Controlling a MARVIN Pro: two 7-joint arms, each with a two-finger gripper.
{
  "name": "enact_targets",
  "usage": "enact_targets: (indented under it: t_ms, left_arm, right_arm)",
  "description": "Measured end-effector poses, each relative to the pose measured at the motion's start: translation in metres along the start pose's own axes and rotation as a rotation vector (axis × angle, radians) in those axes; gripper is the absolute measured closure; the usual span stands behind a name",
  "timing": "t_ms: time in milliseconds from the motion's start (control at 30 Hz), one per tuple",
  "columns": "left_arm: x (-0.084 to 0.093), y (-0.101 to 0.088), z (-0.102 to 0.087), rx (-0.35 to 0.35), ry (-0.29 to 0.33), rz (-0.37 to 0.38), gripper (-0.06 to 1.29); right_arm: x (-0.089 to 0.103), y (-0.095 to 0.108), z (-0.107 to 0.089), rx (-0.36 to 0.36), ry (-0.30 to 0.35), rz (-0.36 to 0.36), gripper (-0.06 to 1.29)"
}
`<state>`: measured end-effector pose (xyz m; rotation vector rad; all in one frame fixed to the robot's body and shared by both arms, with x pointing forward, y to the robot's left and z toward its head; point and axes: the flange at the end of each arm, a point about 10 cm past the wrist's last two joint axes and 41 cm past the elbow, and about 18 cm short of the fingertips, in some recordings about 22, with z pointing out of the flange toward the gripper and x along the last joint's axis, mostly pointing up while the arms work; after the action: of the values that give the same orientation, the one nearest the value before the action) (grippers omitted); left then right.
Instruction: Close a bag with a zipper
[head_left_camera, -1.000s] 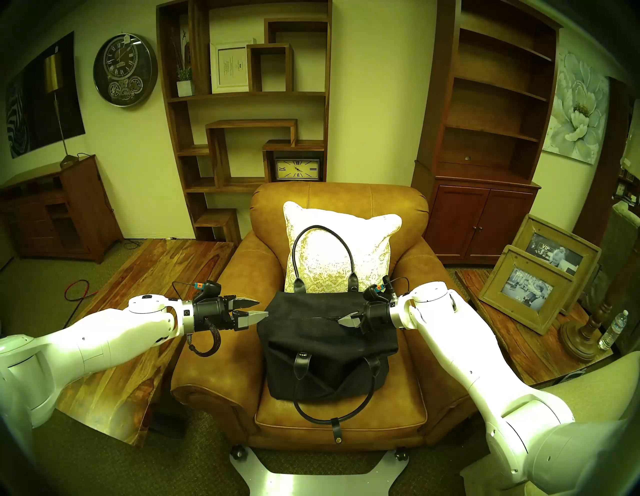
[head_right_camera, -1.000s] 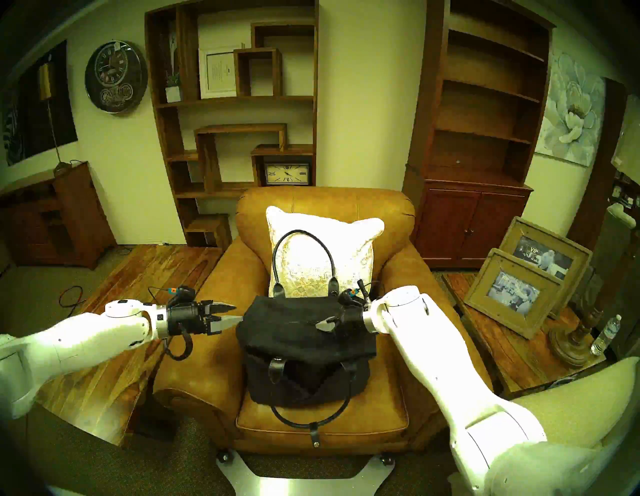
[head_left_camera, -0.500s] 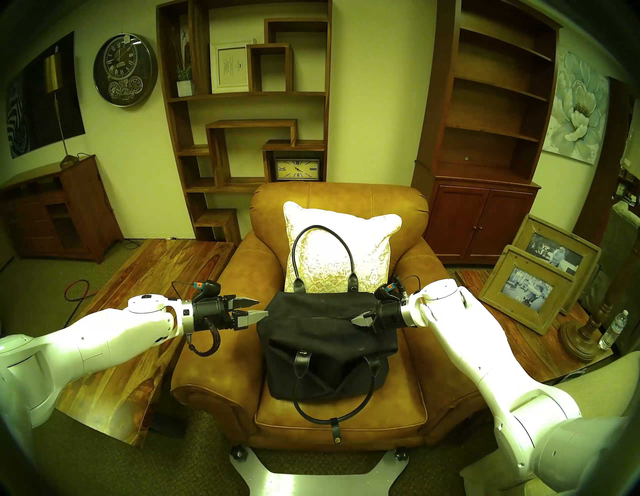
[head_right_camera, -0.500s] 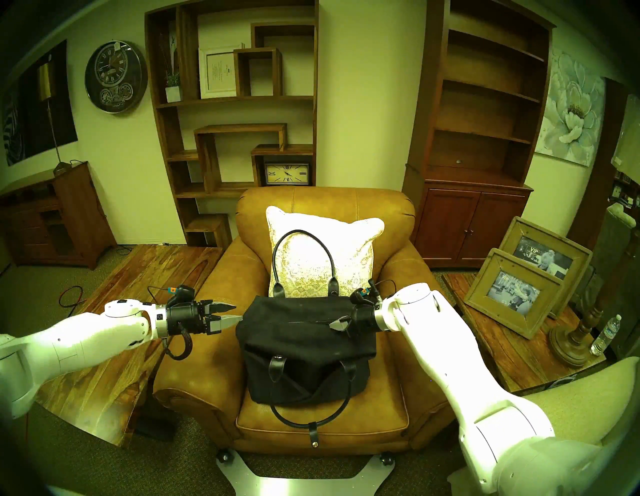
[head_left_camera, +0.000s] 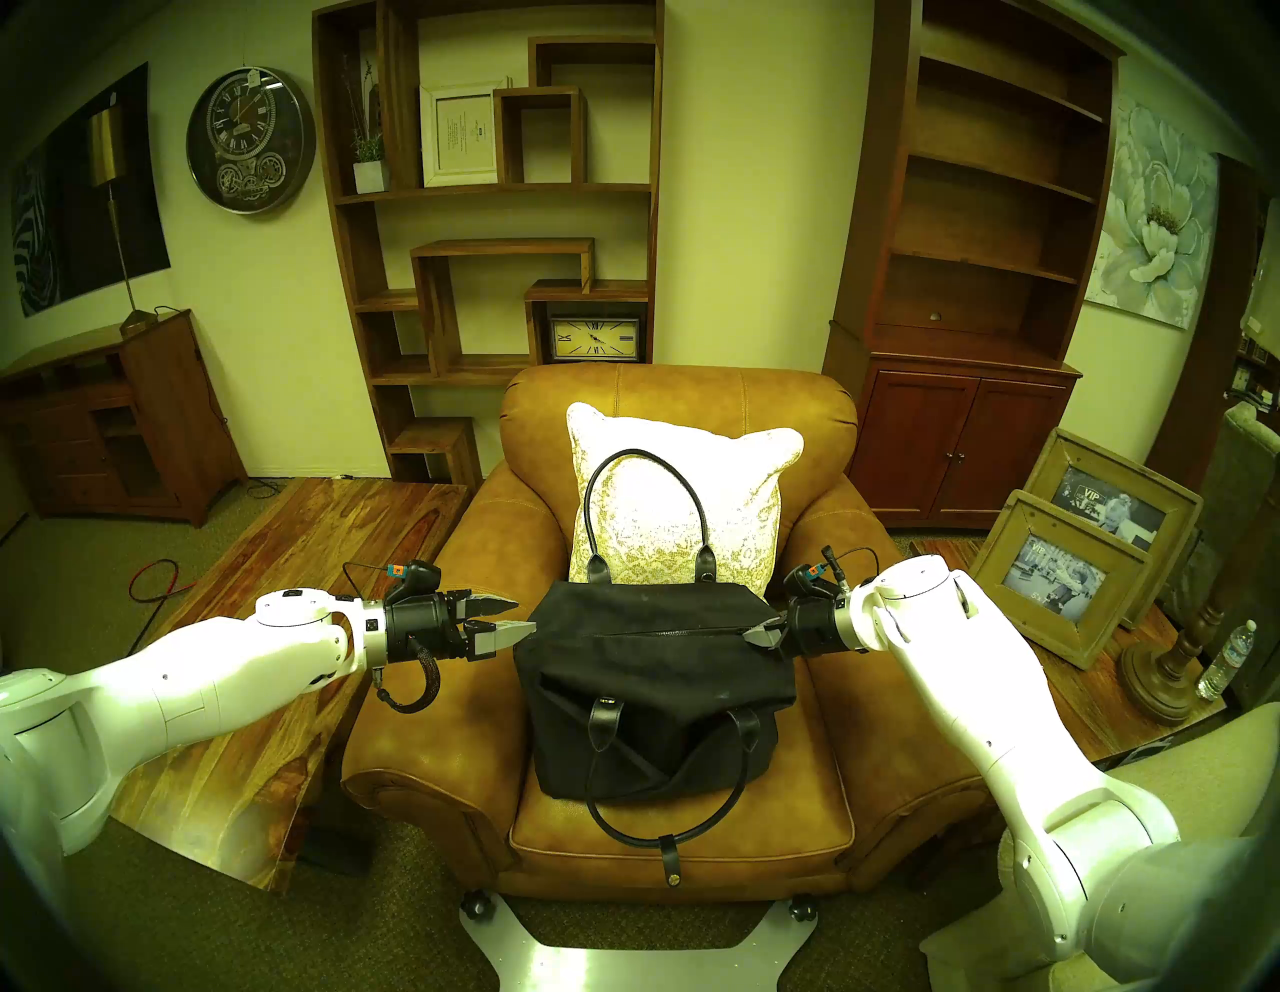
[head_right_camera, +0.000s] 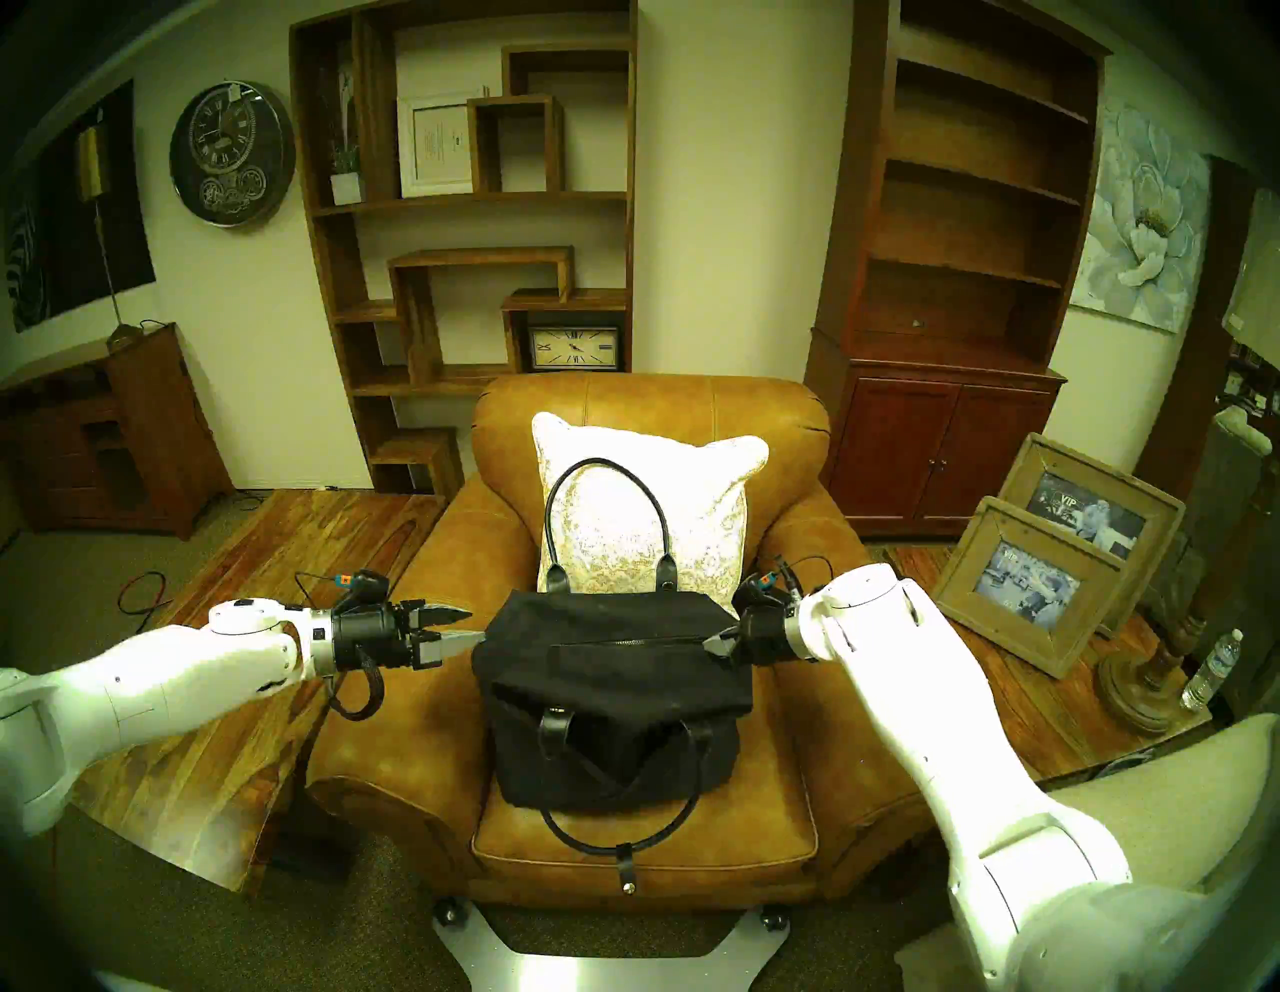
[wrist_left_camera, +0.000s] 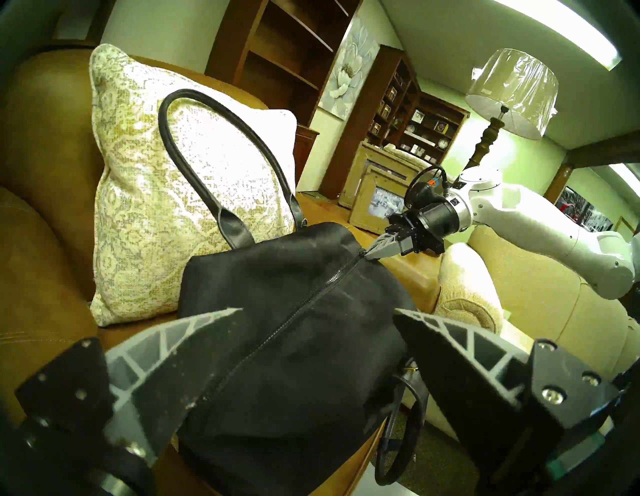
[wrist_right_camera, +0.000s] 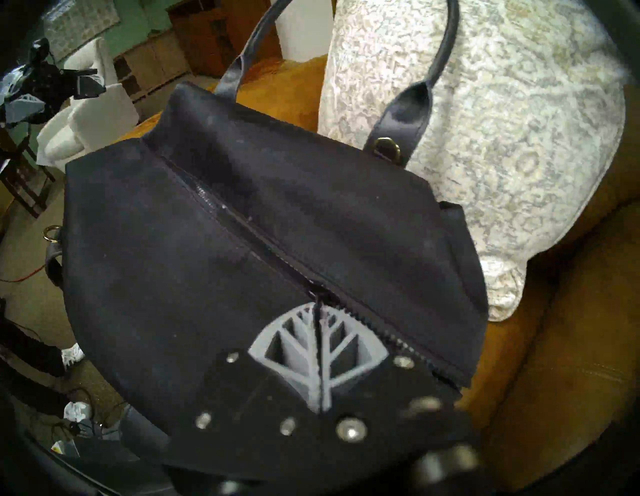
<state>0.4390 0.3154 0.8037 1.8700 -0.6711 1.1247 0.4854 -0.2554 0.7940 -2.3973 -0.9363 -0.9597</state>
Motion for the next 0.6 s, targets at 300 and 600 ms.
enact_targets:
  t_ms: [300,600]
  left_arm:
    - [0.0,0.0,0.0,0.0,0.0,0.0,0.03]
    - [0.0,0.0,0.0,0.0,0.0,0.0,0.03]
  right_arm:
    - [-0.013,0.009,-0.009,-0.045,-0.009,0.03,1.25]
    - [-0.023,0.02,-0.016,-0.113,0.002,0.056,1.25]
